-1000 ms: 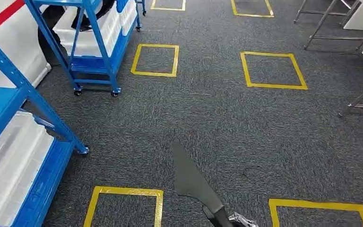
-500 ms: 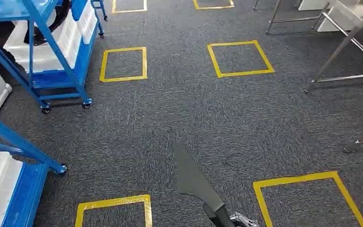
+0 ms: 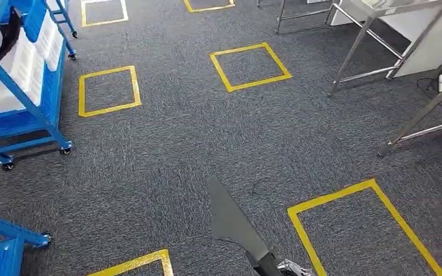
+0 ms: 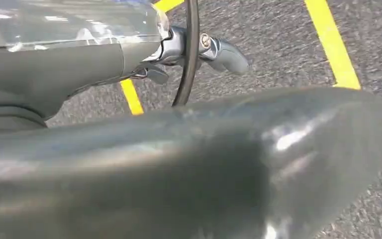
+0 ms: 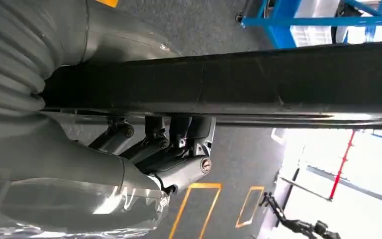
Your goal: Take the parts from the cabinet and place them on the table.
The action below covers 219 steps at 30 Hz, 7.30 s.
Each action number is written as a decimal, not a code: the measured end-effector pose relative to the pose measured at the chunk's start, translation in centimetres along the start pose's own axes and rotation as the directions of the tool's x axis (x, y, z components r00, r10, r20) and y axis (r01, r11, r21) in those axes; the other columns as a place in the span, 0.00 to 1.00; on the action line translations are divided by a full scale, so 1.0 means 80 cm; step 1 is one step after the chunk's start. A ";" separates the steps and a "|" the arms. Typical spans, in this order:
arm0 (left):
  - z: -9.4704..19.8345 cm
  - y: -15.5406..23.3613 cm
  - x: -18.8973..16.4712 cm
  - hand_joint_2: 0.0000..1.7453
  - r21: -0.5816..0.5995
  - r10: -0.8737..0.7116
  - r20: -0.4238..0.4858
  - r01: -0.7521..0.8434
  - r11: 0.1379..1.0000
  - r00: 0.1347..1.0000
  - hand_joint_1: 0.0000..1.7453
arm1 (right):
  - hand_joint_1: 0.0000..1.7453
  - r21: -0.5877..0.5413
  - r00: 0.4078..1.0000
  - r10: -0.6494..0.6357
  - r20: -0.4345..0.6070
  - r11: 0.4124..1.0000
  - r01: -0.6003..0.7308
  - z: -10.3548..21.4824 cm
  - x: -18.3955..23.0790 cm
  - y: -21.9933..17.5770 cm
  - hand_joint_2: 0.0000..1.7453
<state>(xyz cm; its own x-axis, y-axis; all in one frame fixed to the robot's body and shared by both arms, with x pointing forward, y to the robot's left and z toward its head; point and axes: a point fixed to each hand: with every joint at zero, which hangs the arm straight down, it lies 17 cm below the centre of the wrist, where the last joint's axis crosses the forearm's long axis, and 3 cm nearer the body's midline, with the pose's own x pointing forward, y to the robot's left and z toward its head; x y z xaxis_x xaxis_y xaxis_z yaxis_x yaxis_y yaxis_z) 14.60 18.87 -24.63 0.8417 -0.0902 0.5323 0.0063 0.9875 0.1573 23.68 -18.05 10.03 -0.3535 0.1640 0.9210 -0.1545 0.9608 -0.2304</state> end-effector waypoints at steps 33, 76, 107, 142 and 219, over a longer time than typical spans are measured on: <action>0.000 -0.005 0.001 0.00 -0.022 0.009 -0.006 -0.009 1.000 1.000 0.00 | 1.00 0.009 1.000 0.030 0.004 0.999 -0.030 -0.007 -0.001 0.001 1.00; -0.002 -0.007 0.008 0.00 -0.033 0.012 0.003 -0.012 0.999 1.000 0.00 | 1.00 -0.009 0.999 0.032 -0.015 0.999 -0.032 -0.012 -0.008 -0.002 1.00; -0.002 -0.011 0.010 0.00 -0.053 -0.008 0.004 0.008 0.999 1.000 0.00 | 1.00 0.022 0.982 -0.062 -0.176 0.997 0.067 -0.007 -0.041 0.020 1.00; -0.006 -0.009 0.004 0.00 -0.082 -0.051 -0.040 0.048 0.995 0.998 0.00 | 1.00 -0.242 0.927 0.276 -0.253 0.910 -0.337 -0.078 -0.055 -0.099 1.00; -0.014 -0.034 0.047 0.00 -0.216 -0.234 0.058 0.241 0.946 0.971 0.00 | 1.00 0.131 0.424 0.906 -0.001 0.420 -0.898 -0.504 0.031 -0.119 1.00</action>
<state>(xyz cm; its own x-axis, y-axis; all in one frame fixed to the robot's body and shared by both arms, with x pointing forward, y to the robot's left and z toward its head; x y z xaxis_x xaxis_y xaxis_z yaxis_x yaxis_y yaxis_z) 18.35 15.99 -23.98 0.7841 -0.3258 0.5283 0.3252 0.9406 0.0974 61.50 -17.74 27.16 -0.2887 0.9400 0.1821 0.1317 0.2274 -0.9649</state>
